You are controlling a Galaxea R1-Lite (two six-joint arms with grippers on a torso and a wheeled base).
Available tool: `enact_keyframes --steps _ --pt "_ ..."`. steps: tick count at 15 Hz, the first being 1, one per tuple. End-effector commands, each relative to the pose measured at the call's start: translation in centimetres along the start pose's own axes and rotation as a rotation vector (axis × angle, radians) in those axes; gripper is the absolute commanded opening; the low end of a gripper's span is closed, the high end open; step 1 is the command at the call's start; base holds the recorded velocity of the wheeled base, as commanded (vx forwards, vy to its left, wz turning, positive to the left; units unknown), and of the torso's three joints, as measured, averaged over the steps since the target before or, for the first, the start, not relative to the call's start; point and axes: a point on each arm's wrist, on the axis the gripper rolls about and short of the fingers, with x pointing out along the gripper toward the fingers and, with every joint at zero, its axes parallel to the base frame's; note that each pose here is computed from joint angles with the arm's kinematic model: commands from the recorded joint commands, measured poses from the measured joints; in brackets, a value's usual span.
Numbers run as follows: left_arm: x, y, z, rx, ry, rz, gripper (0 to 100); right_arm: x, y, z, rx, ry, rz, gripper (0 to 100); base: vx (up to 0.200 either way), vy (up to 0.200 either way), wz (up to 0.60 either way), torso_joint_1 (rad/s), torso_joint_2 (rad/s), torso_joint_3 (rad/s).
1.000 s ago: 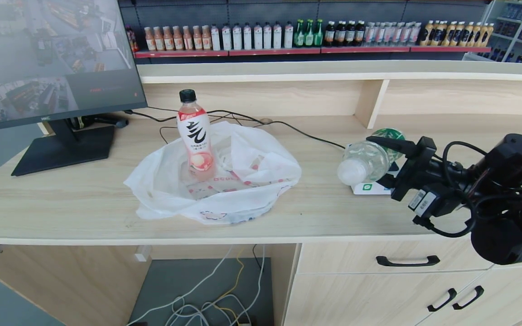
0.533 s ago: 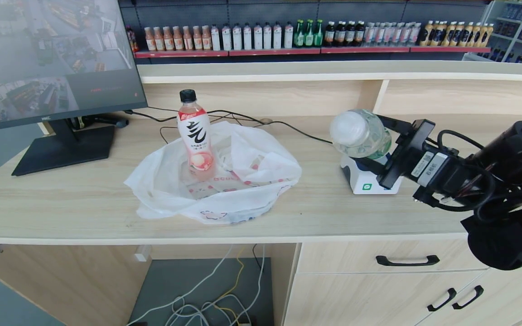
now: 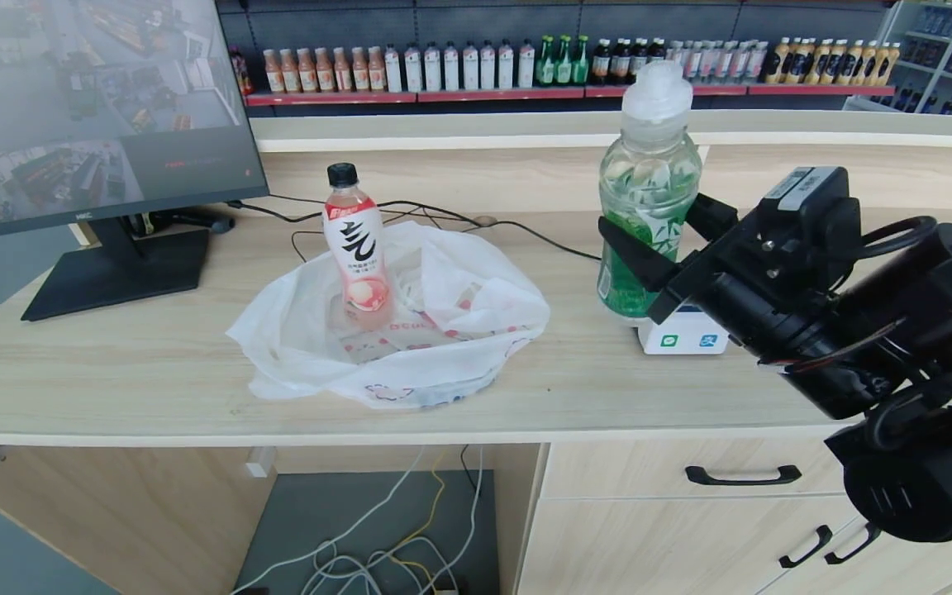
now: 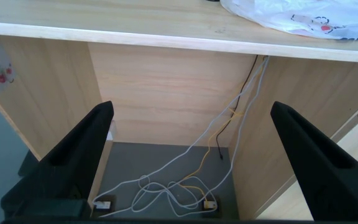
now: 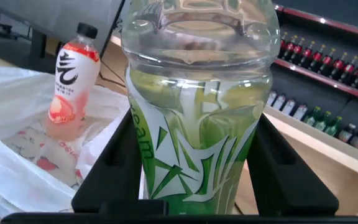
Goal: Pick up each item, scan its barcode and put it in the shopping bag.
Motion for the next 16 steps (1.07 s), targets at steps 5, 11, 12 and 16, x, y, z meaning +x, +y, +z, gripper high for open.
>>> enact_keyframes --steps 5,11,12,16 --pt "0.0 0.0 0.0 -0.001 0.0 -0.001 100 3.3 4.0 1.0 0.212 -0.034 -0.097 0 0.0 0.0 0.0 0.0 0.0 0.0" --pt "0.0 0.0 0.0 -0.003 0.0 0.001 100 6.8 5.5 -1.3 0.248 -0.043 -0.138 0 0.0 0.0 0.0 0.0 0.0 0.0" --pt "0.0 0.0 0.0 -0.003 0.0 0.001 100 7.6 6.1 -1.7 0.264 -0.031 -0.137 0 0.0 0.0 0.0 0.0 0.0 0.0" --pt "0.0 0.0 0.0 -0.003 0.0 0.001 100 10.5 8.9 -2.5 0.311 -0.034 -0.108 0 0.0 0.0 0.0 0.0 0.0 0.0"
